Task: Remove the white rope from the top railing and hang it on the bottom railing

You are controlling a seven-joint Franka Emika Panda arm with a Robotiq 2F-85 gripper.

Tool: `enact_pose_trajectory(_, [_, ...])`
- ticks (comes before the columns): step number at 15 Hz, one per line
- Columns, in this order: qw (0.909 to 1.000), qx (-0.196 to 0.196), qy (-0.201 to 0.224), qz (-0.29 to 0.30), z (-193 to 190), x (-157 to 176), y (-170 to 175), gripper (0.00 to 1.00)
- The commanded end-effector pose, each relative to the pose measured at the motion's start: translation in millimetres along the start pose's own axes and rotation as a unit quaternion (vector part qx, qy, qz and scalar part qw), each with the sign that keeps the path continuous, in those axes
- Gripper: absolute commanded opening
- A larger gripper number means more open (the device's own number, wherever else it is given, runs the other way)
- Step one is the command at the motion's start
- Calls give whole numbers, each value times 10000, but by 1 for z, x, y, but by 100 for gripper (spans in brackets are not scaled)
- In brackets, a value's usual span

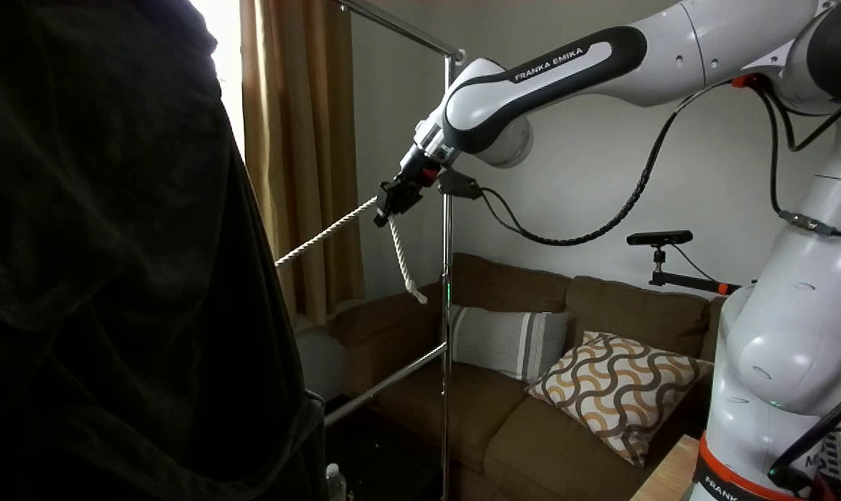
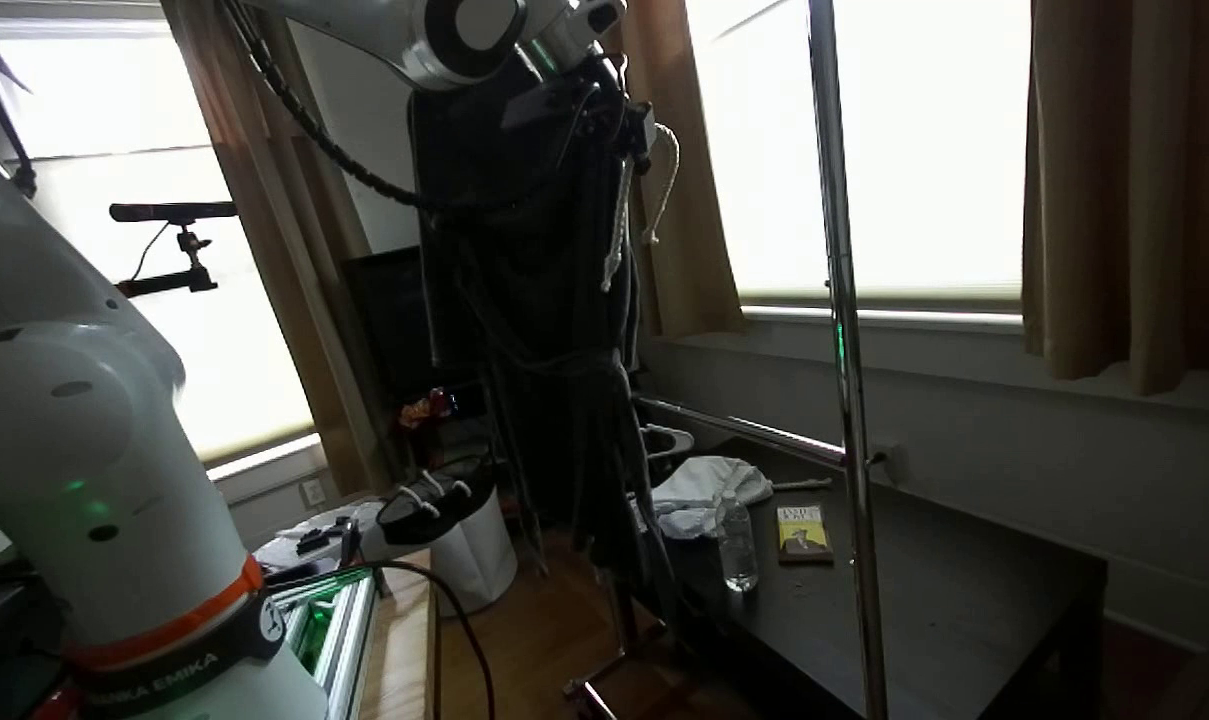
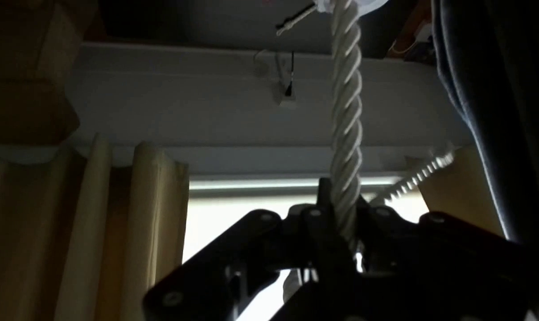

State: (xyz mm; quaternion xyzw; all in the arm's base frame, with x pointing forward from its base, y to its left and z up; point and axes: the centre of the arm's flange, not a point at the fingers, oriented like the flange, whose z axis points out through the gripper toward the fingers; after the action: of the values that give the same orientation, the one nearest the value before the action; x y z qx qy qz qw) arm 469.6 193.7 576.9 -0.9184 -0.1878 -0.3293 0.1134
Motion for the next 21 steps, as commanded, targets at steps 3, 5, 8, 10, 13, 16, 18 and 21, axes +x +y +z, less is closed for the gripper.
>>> enact_pose_trajectory(3, [9982, 329, -311, 387, 13, -31, 32, 2])
enact_pose_trajectory(5, [9981, 356, -225, 441, 14, -24, 47, 2])
enact_pose_trajectory(8, [9963, 594, 112, 604, 8, -27, 71, 2])
enact_pose_trajectory(10, [9942, 695, 271, 772, 2, -31, 91, 2])
enact_pose_trajectory(13, [9908, 823, 573, 907, 1, -36, 118, 2])
enact_pose_trajectory(16, [9922, 697, 457, 926, -2, -30, 118, 7])
enact_pose_trajectory(18, [9920, 703, 467, 943, -3, -30, 119, 2])
enact_pose_trajectory(21, [9889, 840, 612, 1063, 23, -41, 132, 2])
